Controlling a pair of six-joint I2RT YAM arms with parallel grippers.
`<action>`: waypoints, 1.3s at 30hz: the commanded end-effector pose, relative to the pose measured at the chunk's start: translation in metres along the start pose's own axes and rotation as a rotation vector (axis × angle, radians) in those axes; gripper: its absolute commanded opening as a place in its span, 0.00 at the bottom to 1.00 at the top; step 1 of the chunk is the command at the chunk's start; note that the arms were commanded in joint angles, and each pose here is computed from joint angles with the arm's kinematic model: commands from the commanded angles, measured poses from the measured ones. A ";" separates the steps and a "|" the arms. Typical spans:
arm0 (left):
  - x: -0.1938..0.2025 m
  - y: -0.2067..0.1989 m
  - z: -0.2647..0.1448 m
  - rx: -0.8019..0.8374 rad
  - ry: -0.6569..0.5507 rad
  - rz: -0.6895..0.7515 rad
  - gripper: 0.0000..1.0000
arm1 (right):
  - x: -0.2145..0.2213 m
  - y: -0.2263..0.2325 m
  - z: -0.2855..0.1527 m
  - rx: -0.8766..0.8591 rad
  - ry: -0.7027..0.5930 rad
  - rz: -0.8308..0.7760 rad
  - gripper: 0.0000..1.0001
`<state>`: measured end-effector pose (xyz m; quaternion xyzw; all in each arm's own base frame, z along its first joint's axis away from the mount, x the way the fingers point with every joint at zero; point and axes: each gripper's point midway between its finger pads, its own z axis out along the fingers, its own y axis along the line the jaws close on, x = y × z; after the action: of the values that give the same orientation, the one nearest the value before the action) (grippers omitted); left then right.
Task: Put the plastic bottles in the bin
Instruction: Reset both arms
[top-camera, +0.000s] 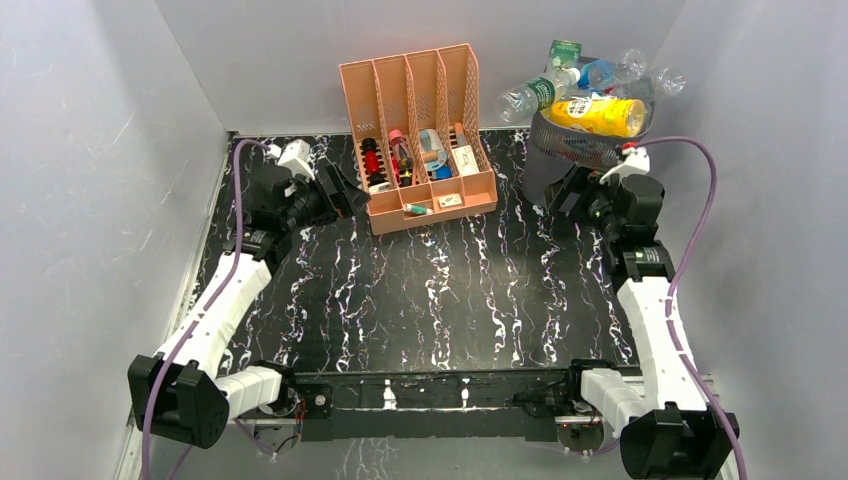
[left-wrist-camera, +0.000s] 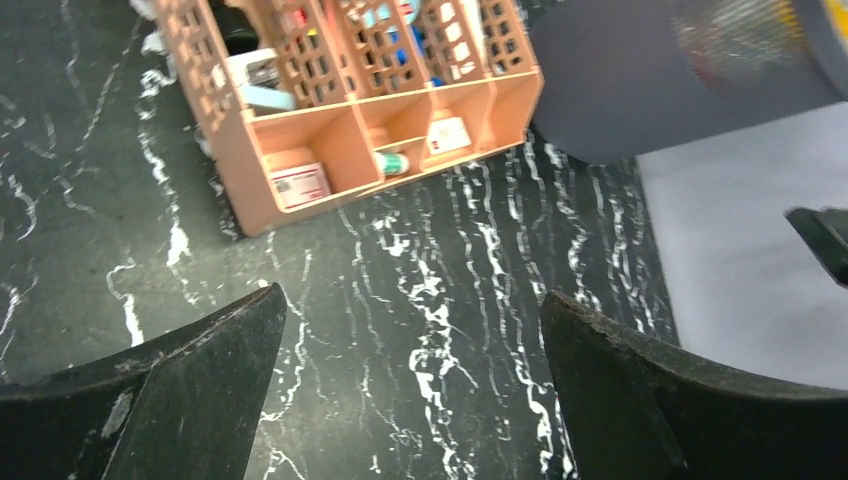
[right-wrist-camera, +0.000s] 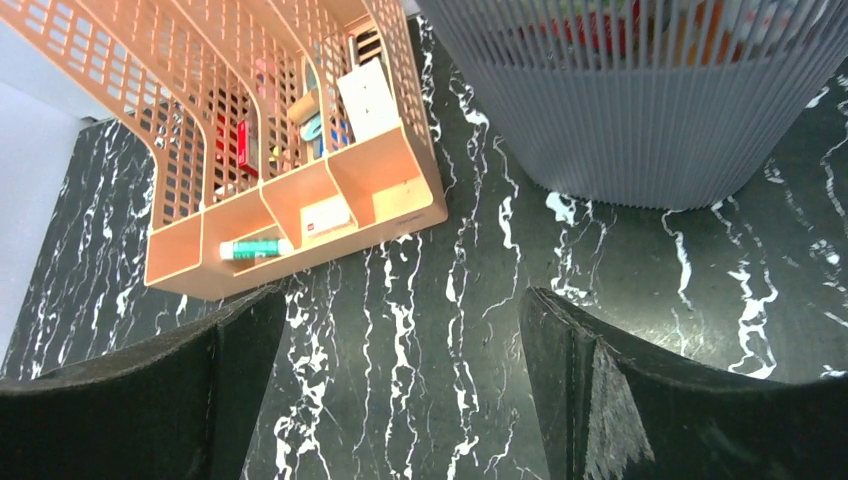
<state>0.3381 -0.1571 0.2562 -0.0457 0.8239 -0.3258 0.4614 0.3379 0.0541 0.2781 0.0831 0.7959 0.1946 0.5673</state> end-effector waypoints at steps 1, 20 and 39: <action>0.011 0.029 0.010 -0.096 -0.021 0.006 0.98 | -0.011 0.017 -0.006 -0.097 -0.089 -0.012 0.98; 0.061 0.180 0.009 -0.565 -0.151 0.328 0.98 | 0.114 -0.090 0.014 0.196 -0.090 -0.118 0.98; 0.077 0.239 0.030 -0.634 -0.141 0.521 0.98 | 0.121 -0.144 0.040 0.380 -0.209 -0.217 0.98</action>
<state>0.3580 -0.0179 0.0397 -0.0090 0.8565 0.0620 0.5124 0.3268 -0.0127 0.0711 0.1122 0.8048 -0.0058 0.5828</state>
